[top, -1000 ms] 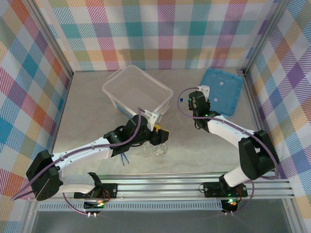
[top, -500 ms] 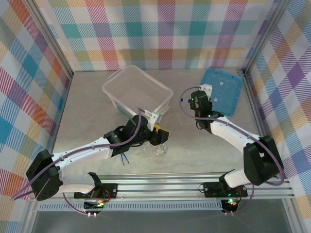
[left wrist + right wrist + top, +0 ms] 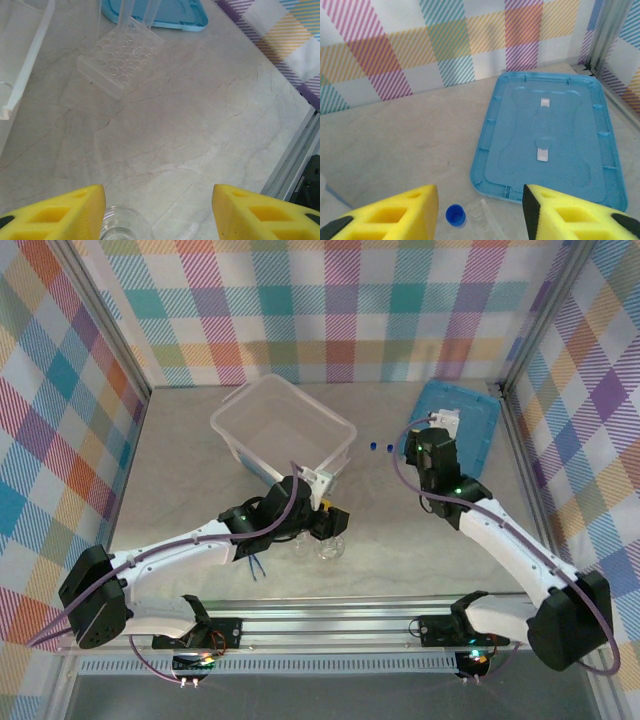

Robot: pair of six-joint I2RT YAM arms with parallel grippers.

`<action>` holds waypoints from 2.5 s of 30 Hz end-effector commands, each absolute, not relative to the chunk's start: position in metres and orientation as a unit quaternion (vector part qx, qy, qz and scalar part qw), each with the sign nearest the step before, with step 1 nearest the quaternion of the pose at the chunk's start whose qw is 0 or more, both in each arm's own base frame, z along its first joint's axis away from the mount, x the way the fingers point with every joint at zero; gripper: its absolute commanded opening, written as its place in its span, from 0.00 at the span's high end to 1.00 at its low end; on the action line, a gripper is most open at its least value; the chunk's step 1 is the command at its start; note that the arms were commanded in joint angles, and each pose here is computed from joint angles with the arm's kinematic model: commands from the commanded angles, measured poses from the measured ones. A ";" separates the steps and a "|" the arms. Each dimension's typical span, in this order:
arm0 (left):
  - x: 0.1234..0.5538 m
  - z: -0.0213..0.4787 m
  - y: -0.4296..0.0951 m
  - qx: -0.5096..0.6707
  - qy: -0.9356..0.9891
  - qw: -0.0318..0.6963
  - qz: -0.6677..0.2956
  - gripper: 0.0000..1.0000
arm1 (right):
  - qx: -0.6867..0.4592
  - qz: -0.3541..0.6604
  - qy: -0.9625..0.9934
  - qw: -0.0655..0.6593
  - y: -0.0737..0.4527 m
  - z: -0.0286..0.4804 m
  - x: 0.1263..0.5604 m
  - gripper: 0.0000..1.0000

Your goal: Organize the chemistry lab equipment

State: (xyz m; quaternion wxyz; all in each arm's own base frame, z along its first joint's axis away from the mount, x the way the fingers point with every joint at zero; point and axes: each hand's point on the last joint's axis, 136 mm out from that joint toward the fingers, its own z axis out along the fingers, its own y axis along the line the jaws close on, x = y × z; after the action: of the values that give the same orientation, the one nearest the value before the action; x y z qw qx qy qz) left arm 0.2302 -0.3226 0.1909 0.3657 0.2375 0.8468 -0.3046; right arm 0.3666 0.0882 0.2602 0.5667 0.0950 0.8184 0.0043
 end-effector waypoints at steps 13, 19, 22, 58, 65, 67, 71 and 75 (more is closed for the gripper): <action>0.218 0.173 -0.299 0.267 0.872 0.365 -0.186 0.41 | 0.032 0.121 0.900 0.418 0.121 0.176 0.292 0.40; 0.208 0.149 -0.295 0.280 0.885 0.339 -0.151 0.41 | 0.026 0.127 0.912 0.388 0.120 0.150 0.266 0.39; 0.201 0.137 -0.301 0.290 0.889 0.325 -0.144 0.43 | 0.022 0.121 0.916 0.382 0.115 0.146 0.257 0.38; 0.198 0.087 -0.315 0.285 0.906 0.291 -0.119 0.45 | 0.005 0.110 0.927 0.360 0.111 0.136 0.243 0.37; 0.199 0.087 -0.320 0.283 0.904 0.294 -0.130 0.51 | 0.005 0.110 0.926 0.361 0.111 0.138 0.243 0.39; 0.200 0.087 -0.321 0.284 0.903 0.294 -0.130 0.52 | 0.005 0.110 0.926 0.361 0.111 0.138 0.243 0.39; 0.200 0.084 -0.322 0.284 0.904 0.292 -0.130 0.54 | 0.006 0.109 0.926 0.360 0.110 0.137 0.243 0.40; 0.201 0.086 -0.324 0.282 0.904 0.292 -0.132 0.56 | 0.006 0.111 0.925 0.364 0.110 0.139 0.242 0.40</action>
State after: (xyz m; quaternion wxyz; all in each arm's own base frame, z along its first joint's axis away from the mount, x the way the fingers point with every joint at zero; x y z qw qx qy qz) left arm 0.1999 -0.3211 0.0860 0.2893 0.2887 0.9035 -0.1293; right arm 0.2444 0.1104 0.1356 0.3585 0.0107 0.9268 0.1111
